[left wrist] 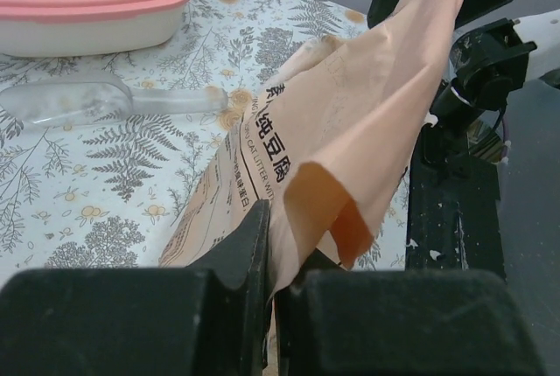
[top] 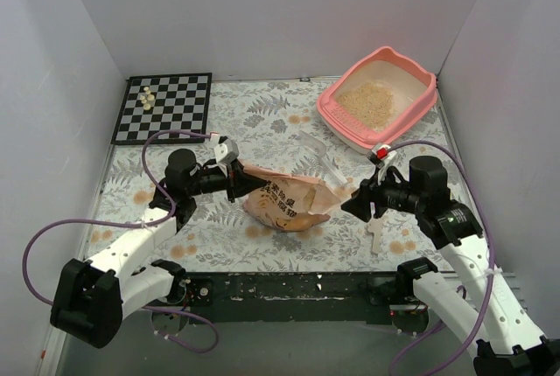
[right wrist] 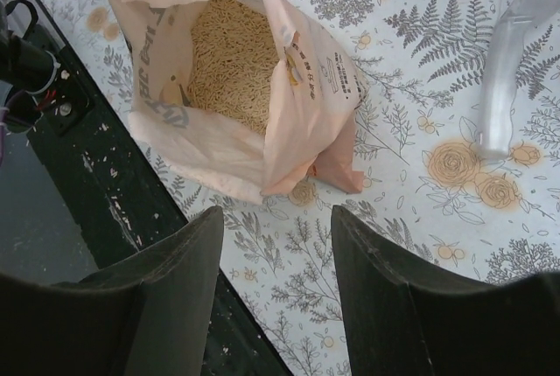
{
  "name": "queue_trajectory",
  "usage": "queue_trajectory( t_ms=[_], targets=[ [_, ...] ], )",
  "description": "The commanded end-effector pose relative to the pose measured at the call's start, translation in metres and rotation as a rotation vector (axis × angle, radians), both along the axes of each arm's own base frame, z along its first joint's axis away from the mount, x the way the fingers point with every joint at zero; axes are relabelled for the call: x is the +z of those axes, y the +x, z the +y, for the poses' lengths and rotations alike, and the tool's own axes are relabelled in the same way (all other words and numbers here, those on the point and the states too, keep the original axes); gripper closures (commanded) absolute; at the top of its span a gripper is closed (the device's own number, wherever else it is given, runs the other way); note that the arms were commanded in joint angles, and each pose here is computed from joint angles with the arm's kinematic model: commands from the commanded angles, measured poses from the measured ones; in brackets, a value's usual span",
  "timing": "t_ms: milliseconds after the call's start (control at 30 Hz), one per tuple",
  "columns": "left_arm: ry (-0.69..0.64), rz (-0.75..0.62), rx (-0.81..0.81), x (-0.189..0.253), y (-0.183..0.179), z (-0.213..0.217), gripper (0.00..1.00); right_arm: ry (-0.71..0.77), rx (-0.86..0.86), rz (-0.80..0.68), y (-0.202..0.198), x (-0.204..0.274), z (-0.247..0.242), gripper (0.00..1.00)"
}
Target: Fill the litter box with clean litter
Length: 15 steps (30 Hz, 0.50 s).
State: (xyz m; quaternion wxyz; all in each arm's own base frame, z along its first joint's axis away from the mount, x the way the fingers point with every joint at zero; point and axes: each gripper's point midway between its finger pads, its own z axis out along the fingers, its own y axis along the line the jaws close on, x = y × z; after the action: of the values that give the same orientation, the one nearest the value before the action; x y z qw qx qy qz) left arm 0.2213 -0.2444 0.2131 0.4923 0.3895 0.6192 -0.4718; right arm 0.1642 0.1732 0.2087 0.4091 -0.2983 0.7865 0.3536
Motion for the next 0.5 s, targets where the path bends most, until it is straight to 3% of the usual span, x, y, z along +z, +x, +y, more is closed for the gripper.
queue_trajectory(
  t_ms=[0, 167, 433, 467],
  targets=[
    [-0.051, -0.049, 0.077, 0.019, 0.010, 0.004, 1.00, 0.051, 0.008, -0.101, 0.008, 0.009, 0.005, 0.40],
    [-0.038, -0.026, 0.177, 0.024, 0.018, 0.014, 1.00, 0.082, 0.114, -0.229, 0.003, 0.016, 0.014, 0.37],
    [-0.066, 0.068, 0.266, 0.015, 0.021, 0.021, 1.00, -0.034, 0.213, -0.292, 0.020, -0.029, 0.016, 0.31],
    [-0.064, 0.079, 0.276, 0.013, 0.022, 0.022, 1.00, -0.026, 0.228, -0.312, 0.021, -0.029, 0.018, 0.21]
  ],
)
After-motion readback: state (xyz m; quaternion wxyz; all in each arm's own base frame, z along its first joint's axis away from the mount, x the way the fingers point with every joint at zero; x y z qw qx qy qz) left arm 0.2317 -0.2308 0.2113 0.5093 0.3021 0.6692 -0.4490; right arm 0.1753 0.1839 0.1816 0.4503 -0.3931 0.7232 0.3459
